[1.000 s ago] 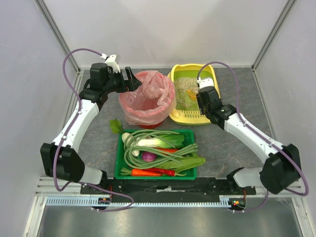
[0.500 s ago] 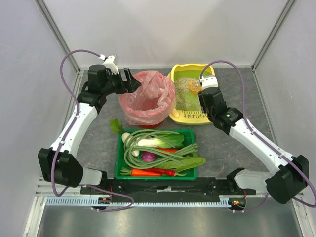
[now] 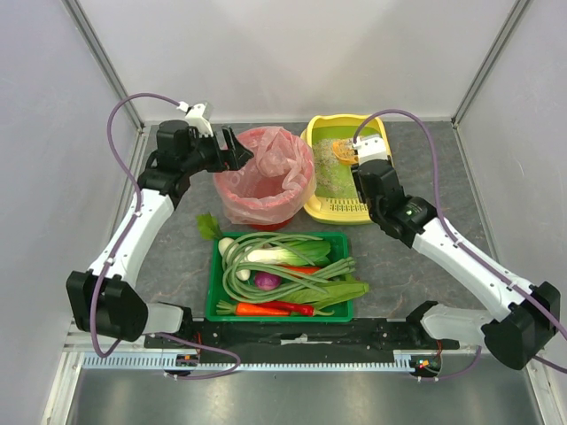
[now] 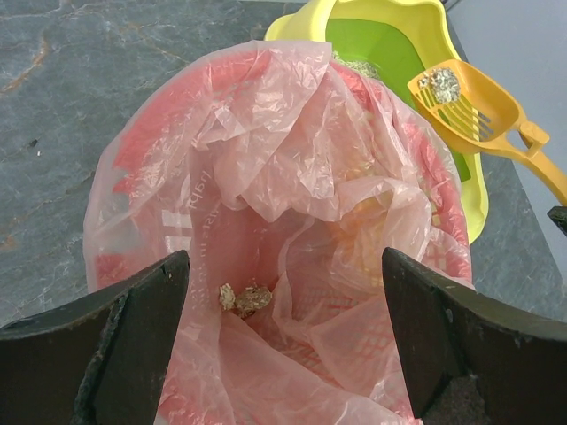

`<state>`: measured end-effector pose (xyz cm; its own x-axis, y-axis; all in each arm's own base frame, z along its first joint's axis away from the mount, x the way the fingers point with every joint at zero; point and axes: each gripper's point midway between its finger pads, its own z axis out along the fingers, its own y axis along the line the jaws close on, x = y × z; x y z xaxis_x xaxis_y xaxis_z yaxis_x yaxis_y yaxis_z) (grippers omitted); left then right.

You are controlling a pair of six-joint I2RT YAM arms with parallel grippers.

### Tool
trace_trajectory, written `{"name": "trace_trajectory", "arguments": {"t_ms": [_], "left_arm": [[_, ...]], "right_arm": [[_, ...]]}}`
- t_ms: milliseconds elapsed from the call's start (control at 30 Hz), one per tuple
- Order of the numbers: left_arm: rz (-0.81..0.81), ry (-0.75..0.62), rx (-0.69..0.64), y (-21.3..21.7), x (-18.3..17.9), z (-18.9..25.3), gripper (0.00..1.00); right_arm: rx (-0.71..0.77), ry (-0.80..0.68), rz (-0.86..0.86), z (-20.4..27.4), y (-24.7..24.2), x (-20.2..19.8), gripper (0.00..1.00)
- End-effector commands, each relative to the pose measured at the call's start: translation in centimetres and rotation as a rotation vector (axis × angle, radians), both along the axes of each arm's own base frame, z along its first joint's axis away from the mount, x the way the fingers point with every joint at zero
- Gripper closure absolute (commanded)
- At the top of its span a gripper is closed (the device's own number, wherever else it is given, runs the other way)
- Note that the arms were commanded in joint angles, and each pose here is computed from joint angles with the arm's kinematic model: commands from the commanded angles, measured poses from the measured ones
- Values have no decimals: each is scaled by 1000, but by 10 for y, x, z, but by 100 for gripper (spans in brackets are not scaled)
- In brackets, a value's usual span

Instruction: Clean the litter box

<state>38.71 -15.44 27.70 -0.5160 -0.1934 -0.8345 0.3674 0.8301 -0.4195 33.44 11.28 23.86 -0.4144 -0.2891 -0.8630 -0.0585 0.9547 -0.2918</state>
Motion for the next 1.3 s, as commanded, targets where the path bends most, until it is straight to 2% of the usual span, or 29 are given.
{"name": "trace_trajectory", "arguments": {"t_ms": [0, 67, 167, 300, 400, 467, 600, 667, 733, 867, 967, 1100, 1200, 1267], "left_arm": [[-16, -83, -22, 0, -3, 25, 5], [-6, -88, -19, 1, -4, 26, 5], [-5, -96, -17, 2, -6, 26, 5], [-14, -88, -22, 1, -8, 24, 5], [-3, -97, -24, 2, -8, 27, 5], [1, -101, -21, 4, -9, 27, 5], [-13, -96, -17, 2, -9, 24, 5], [-9, -100, -21, 2, -9, 27, 5], [-1, -102, -20, 3, -9, 27, 5], [-16, -99, -20, 1, -9, 26, 5], [-7, -99, -18, 2, -8, 25, 5], [-7, -103, -21, 2, -7, 26, 5], [1, -102, -11, 4, -7, 25, 5], [6, -107, -13, 4, -6, 27, 5]], "right_arm": [[57, -78, 23, 29, 24, 6, 100], [17, -115, -41, 35, 8, 4, 100], [-26, -139, -38, 33, -4, -3, 100], [33, -125, 34, 38, 20, 1, 100], [23, -180, -67, 50, -5, -5, 100], [23, -177, -96, 39, -22, -4, 100], [97, -153, -1, 41, 4, 2, 100], [111, -182, -63, 46, -4, 2, 100], [115, -222, -73, 47, -13, -1, 100], [91, -166, 24, 45, 8, 2, 100], [61, -187, -51, 44, -6, 4, 100], [84, -157, 66, 43, 20, 8, 100], [0, -143, -52, 30, -8, 5, 100], [67, -175, -27, 37, -7, 10, 100]]}}
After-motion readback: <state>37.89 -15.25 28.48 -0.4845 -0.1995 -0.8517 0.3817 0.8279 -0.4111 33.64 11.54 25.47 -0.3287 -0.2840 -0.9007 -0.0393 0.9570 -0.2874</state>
